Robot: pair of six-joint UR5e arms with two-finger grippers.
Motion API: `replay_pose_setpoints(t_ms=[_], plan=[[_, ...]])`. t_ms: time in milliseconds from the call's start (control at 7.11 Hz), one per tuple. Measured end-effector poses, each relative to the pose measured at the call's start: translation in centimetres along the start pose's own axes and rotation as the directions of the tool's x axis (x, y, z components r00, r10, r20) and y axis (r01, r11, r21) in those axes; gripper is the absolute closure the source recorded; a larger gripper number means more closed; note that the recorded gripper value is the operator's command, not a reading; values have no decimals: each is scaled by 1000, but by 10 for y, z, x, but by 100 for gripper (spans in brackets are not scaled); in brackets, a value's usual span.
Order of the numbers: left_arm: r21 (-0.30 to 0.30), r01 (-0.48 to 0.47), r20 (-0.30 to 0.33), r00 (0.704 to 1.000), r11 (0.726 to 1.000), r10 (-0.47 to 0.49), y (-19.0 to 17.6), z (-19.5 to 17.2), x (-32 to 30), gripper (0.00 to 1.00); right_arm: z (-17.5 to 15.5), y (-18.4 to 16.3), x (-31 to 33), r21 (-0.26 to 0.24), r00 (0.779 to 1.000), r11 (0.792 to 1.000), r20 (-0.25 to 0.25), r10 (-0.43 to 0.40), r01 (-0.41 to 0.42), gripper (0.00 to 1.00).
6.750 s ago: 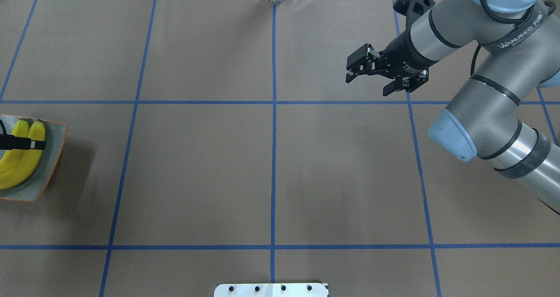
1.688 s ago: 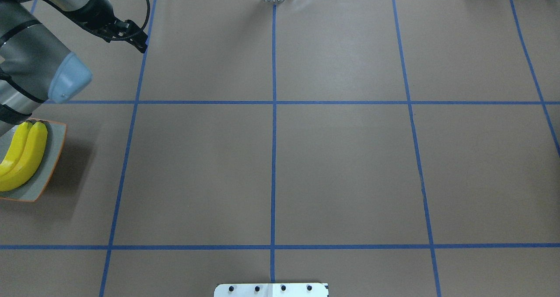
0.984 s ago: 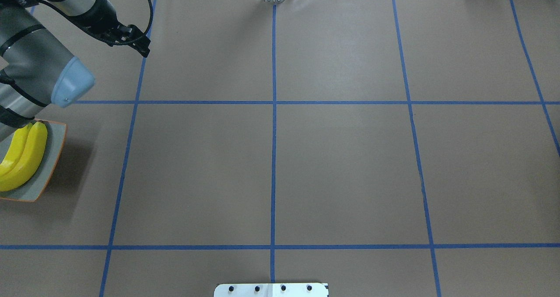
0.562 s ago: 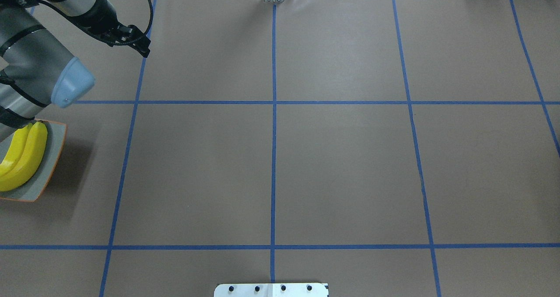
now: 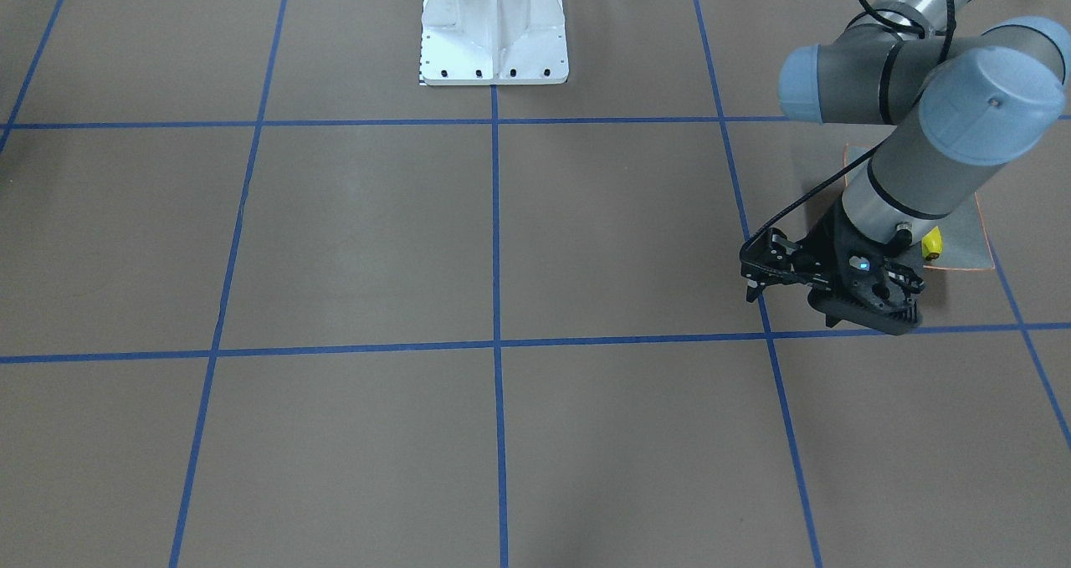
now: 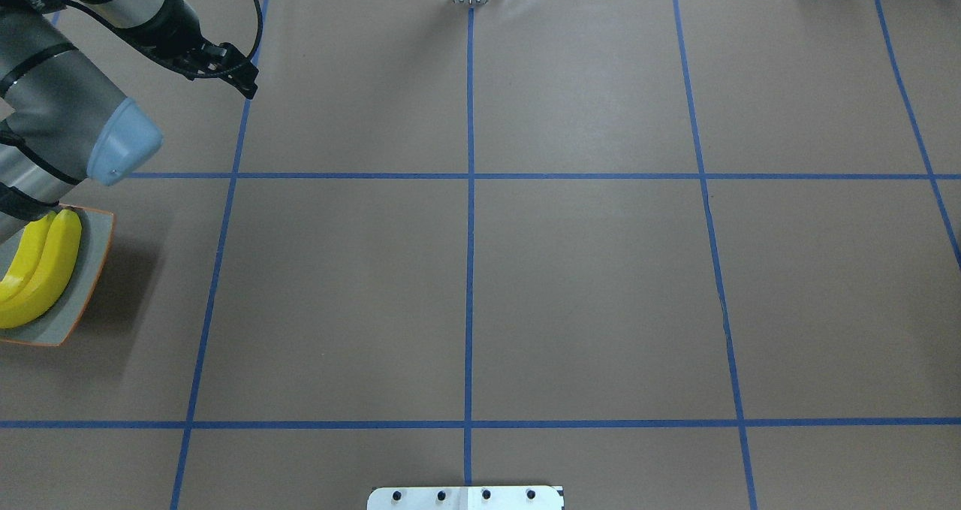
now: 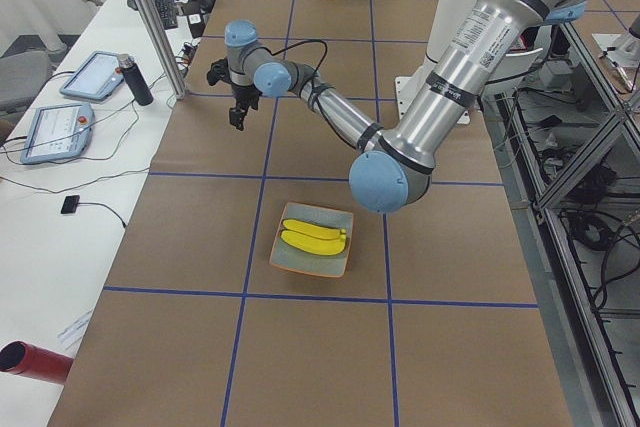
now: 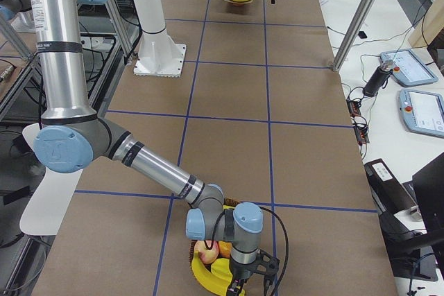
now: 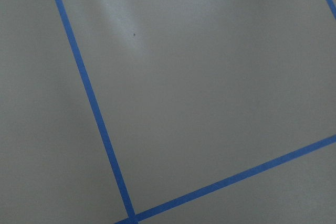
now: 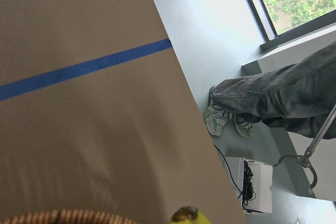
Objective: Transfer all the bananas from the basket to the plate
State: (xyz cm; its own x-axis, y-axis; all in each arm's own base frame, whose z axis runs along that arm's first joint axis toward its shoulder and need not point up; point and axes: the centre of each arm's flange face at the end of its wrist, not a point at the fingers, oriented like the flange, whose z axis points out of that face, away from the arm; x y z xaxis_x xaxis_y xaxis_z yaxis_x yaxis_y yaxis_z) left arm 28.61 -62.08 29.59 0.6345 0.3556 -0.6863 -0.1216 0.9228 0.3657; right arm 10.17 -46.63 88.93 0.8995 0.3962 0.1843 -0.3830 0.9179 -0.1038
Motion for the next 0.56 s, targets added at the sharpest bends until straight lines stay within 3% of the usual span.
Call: replay_pose_setpoints(t_ms=[422, 562], plan=[[2, 0, -1, 1000, 1000, 0, 1, -1, 0, 0, 2, 4, 2, -2, 1000, 1000, -1, 0, 0, 21], [2, -1, -1, 1000, 1000, 1, 1, -1, 0, 0, 2, 6, 3, -2, 1000, 1000, 0, -1, 1, 35]])
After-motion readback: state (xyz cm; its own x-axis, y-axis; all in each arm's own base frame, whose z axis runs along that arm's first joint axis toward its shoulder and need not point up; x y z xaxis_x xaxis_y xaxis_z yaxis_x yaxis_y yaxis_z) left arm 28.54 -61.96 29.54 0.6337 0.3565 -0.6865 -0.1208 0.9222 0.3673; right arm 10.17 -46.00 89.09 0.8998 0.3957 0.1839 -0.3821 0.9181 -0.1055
